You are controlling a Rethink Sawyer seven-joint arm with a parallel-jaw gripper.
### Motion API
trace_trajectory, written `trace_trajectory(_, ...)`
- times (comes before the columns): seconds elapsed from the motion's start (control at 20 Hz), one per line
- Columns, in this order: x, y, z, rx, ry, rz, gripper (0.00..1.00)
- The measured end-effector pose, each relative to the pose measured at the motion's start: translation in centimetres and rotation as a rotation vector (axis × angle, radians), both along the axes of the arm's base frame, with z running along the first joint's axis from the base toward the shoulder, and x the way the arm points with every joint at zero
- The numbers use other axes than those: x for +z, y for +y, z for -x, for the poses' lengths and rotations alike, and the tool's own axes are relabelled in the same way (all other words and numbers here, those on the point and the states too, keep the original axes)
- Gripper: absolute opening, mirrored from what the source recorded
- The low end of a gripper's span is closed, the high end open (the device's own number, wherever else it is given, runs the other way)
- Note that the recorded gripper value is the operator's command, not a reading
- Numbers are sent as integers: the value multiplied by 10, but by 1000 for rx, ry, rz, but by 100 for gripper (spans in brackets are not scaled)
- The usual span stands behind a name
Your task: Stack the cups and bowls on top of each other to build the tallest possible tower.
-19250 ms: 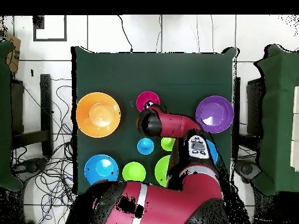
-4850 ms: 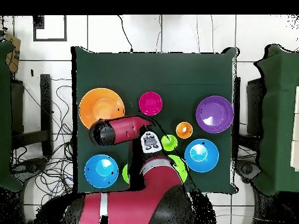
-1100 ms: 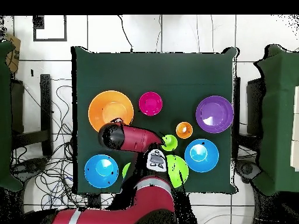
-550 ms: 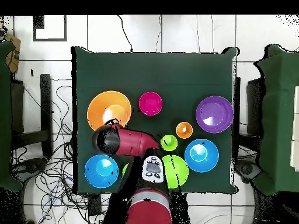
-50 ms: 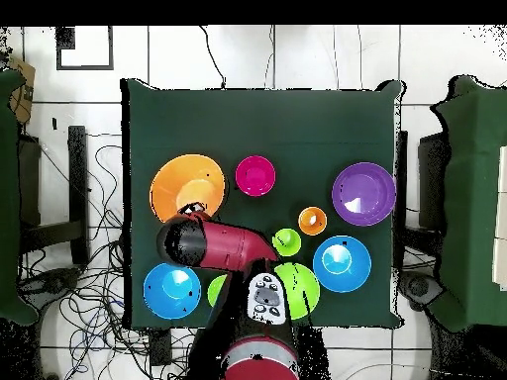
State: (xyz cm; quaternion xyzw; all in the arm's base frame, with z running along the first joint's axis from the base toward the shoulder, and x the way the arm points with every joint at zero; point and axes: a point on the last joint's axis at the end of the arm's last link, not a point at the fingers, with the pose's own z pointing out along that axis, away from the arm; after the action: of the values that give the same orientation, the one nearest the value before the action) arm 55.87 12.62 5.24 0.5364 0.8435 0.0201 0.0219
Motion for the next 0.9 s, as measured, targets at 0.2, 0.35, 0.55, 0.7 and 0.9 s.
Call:
trace_trajectory(0.2,16,-14,1,-29,6,-13,0)
trace_trajectory(0.35,30,-21,1,-44,19,-24,0)
trace_trajectory(0.55,49,-26,0,-53,38,-41,0)
trace_trajectory(0.7,60,-26,-1,-54,53,-49,0)
trace_trajectory(0.9,68,-27,0,-45,65,-51,0)
